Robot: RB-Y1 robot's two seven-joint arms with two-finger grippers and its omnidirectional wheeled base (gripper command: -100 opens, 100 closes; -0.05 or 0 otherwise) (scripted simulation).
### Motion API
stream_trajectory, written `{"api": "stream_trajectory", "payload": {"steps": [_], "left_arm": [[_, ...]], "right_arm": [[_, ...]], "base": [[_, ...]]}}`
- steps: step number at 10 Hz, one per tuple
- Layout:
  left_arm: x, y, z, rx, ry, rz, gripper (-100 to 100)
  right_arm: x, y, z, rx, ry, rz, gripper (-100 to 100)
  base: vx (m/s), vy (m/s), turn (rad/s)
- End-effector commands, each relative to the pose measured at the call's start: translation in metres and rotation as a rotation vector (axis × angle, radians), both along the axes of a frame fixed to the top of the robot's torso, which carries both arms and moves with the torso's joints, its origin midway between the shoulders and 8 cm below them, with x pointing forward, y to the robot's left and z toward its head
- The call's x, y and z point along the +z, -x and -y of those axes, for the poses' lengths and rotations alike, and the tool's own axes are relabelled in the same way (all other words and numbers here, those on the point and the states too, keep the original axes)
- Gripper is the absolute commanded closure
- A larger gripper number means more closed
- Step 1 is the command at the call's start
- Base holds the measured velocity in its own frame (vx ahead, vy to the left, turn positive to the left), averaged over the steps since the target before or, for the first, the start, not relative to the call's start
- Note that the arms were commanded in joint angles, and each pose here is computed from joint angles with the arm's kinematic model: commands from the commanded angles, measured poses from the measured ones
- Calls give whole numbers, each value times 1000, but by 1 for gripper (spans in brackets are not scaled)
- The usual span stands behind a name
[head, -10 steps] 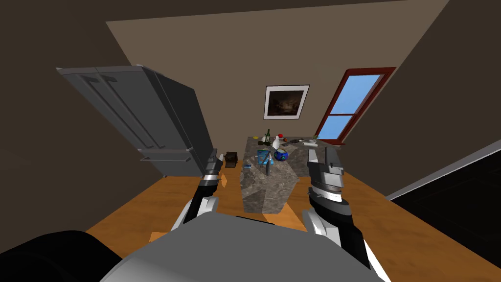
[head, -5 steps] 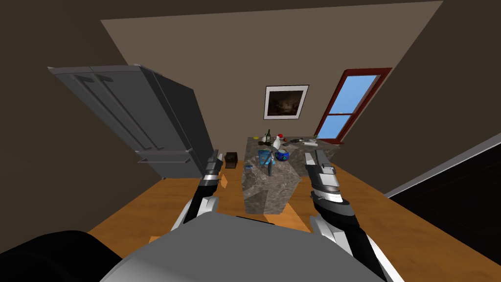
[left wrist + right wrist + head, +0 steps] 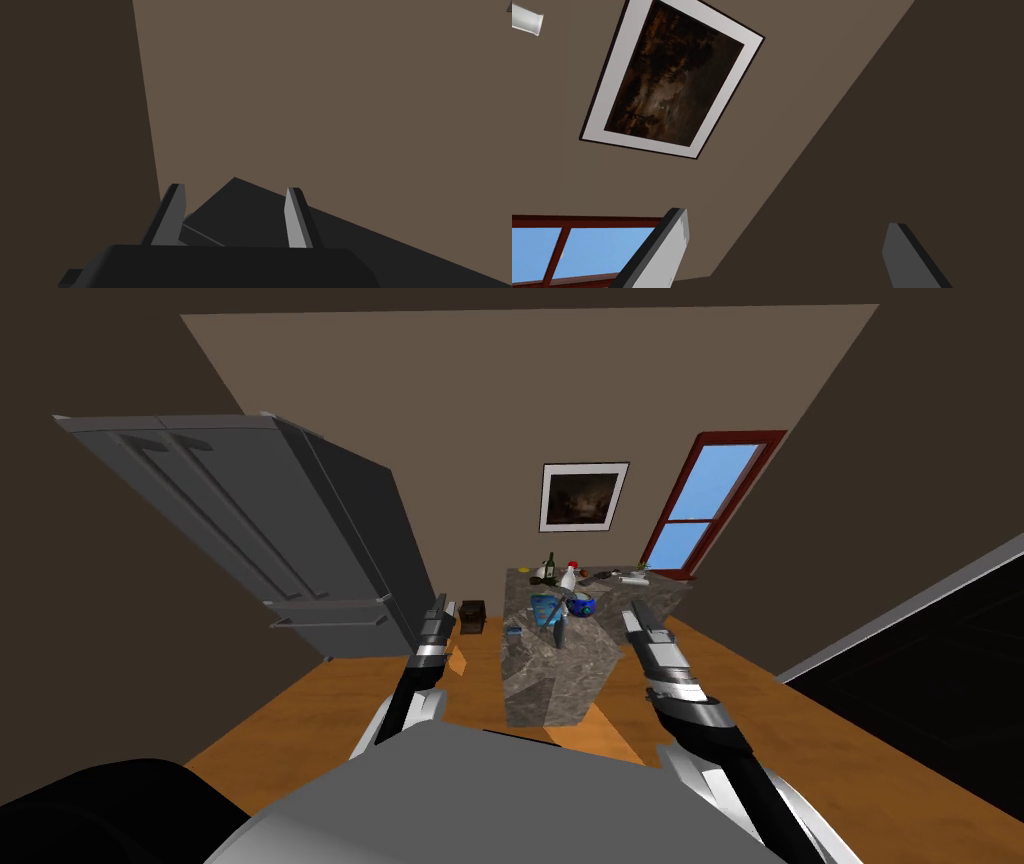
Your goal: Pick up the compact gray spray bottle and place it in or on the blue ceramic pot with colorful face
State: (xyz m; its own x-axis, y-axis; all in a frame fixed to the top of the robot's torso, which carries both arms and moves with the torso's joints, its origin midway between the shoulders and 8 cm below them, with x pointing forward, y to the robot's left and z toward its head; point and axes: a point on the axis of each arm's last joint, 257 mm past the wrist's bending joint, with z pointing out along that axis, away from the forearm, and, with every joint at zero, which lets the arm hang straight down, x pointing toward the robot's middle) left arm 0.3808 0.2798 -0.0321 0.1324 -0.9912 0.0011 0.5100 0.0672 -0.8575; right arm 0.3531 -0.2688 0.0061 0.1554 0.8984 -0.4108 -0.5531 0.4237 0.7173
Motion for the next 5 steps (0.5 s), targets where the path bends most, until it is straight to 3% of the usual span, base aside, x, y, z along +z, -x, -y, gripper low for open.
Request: {"api": "stream_trajectory", "payload": {"steps": [1,3,5], "left_arm": [[0,0,0,0,0,0,0],[0,0,0,0,0,0,0],[0,0,0,0,0,0,0]], "right_arm": [[-19,-4,7,-16,27,-77,-100],[-30,-7,14,-26,44,-121,-100],[-52,-11,27,-49,80,-211,-100]], "base": [[35,116,-72],[13,101,-40],[-1,73,-39]]}}
